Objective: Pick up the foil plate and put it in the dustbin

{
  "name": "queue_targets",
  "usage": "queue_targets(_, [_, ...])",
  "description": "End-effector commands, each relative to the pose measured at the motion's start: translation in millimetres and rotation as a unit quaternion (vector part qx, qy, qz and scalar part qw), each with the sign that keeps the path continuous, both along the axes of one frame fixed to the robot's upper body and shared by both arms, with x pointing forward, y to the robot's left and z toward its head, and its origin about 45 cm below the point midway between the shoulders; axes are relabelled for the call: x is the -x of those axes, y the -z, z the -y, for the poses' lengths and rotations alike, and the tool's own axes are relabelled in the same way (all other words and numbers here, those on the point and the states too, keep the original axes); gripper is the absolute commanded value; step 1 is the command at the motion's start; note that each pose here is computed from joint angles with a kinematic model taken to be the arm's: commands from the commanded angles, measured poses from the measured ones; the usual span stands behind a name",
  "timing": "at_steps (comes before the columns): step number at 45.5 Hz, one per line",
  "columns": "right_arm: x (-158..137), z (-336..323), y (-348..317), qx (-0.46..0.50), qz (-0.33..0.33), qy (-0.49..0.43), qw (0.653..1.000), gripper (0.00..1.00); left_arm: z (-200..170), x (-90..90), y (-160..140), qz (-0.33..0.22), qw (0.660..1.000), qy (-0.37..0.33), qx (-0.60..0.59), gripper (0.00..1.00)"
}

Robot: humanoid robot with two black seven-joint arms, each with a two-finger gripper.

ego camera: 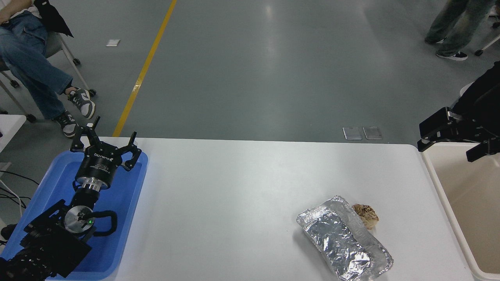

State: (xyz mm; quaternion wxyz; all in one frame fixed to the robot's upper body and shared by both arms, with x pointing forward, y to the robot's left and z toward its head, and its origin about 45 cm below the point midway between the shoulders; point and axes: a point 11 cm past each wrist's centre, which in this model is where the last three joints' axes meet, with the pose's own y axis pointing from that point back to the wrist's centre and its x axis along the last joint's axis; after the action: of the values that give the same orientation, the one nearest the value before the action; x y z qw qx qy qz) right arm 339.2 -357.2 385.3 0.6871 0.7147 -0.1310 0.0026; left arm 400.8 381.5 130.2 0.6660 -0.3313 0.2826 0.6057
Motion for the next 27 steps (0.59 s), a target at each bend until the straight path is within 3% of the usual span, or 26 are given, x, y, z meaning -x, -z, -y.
queue_targets(1, [-1.4,-3.5,-0.2,-0.001,0.001,-0.006,1.000,1.00,-0.1,0.0,0.0,0.000,1.000,0.000,0.000,1.00])
queue_targets(27, [-0.2,-4.5,9.3,-0.007,-0.010,-0.006,1.000,1.00,-0.1,0.0,0.0,0.000,1.000,0.000,0.000,1.00])
